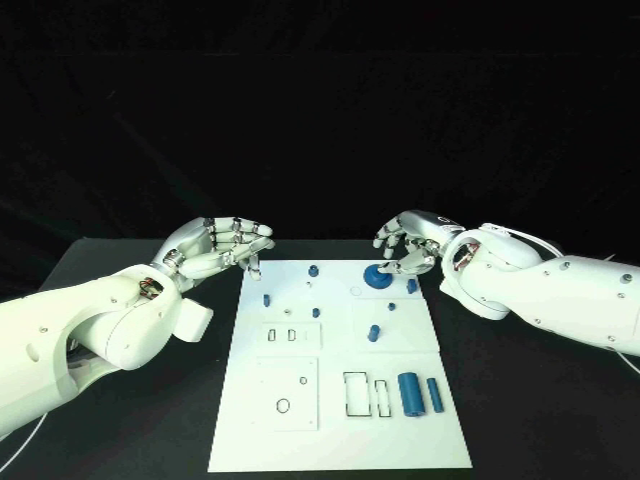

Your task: Assemble the parts on the task board

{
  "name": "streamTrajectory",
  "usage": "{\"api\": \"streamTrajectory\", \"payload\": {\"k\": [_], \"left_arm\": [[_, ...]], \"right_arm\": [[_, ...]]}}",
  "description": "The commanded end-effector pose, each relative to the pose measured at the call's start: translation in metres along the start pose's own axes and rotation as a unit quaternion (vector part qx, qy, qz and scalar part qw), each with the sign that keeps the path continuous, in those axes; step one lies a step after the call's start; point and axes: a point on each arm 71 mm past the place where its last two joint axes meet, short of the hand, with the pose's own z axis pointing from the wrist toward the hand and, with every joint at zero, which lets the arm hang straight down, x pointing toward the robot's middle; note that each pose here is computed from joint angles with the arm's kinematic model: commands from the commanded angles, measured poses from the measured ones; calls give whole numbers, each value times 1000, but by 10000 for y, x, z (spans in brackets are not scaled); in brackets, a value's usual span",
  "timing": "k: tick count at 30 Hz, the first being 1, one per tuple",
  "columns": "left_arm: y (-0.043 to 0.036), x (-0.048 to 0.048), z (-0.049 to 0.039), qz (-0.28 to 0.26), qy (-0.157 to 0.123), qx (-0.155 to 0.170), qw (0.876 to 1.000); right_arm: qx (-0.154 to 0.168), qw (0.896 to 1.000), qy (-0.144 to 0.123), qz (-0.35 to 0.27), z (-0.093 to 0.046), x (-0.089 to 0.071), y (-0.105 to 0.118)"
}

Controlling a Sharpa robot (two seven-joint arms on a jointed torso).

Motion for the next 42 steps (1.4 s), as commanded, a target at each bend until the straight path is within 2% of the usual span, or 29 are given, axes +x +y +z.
{"api": "streamTrajectory", "payload": {"k": [1,9,21,42], "left_arm": [[-4,29,6,-7,13,-1,1000],[-1,39,11,-8,15,-1,1000],[1,47,17,-8,16,-2,1000],[4,63,28,-9,20,-3,1000]], "right_arm": [[7,996,28,-83,-3,51,-13],[27,994,50,-90,13,125,-43],[57,995,74,-41,67,222,-102],[80,993,82,-2,171,357,-104]]}}
